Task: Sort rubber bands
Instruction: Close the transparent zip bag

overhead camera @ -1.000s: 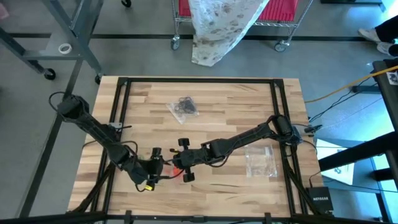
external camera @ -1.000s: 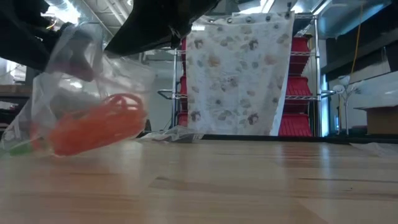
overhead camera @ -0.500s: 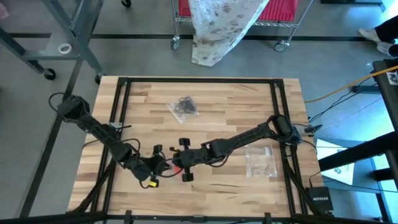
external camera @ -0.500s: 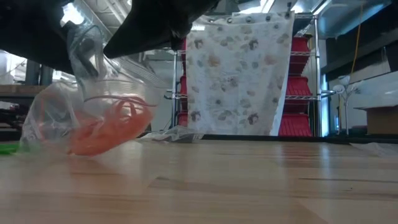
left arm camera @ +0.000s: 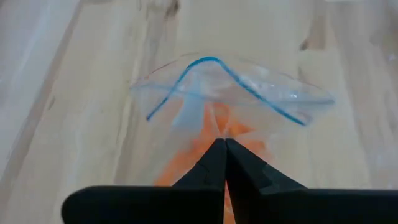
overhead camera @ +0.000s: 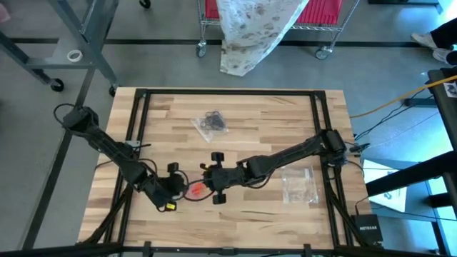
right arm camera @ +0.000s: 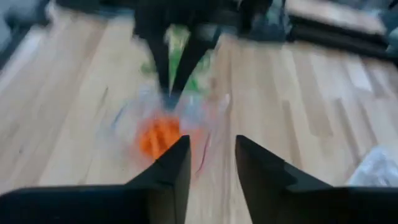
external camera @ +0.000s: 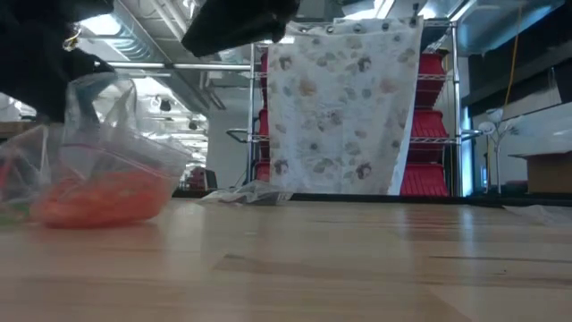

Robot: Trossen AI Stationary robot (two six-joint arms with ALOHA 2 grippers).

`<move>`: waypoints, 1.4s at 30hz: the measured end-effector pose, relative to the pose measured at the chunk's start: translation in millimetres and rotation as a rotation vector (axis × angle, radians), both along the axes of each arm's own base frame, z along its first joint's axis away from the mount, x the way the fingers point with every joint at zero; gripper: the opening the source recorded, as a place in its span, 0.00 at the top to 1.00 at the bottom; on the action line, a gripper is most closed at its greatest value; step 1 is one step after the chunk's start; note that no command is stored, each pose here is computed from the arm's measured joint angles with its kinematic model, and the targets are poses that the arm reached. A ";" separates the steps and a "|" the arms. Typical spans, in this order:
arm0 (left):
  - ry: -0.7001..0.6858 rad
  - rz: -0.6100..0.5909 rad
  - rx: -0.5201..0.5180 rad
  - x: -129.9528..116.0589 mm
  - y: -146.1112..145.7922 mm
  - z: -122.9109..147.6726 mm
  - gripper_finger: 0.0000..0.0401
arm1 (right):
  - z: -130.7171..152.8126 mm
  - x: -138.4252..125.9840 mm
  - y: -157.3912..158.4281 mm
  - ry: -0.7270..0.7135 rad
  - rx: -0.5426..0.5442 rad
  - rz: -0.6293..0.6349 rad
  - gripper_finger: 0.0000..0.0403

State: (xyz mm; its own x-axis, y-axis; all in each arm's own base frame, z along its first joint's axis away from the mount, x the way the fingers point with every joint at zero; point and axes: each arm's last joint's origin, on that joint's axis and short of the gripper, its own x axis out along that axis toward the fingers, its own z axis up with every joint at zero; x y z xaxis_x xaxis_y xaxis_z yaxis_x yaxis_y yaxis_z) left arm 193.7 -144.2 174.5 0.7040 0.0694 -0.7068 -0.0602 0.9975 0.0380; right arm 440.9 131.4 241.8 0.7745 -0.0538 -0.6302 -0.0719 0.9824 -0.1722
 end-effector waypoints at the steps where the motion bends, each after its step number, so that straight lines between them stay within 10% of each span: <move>1: -0.012 -0.007 -0.006 1.0 -1.0 1.2 1.00 | 2.5 2.1 0.3 -0.034 0.011 -0.007 0.70; 11: -0.050 -0.003 -0.017 6.9 -0.2 3.2 1.00 | -32.2 35.5 -0.5 -0.206 0.201 -0.101 0.68; 28: 0.021 0.054 -0.002 -3.0 9.6 -14.0 1.00 | -82.0 2.8 13.5 0.310 0.150 -0.053 0.69; 36: -0.019 0.032 -0.019 0.3 7.0 -11.2 1.00 | -24.2 27.2 12.3 0.055 0.196 -0.117 0.69; 42: -0.038 0.030 -0.024 2.3 6.8 -9.9 1.00 | -30.8 45.1 7.6 -0.089 0.306 -0.220 0.69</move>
State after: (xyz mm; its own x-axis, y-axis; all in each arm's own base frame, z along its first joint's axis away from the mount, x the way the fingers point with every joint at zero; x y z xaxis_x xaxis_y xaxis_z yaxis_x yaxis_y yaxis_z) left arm 196.0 -137.4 164.6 0.7282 0.0742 -0.6814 -0.0908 0.9958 0.0114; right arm 486.0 139.1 211.0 0.8177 -0.0447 -0.5739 0.1485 0.9796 0.1354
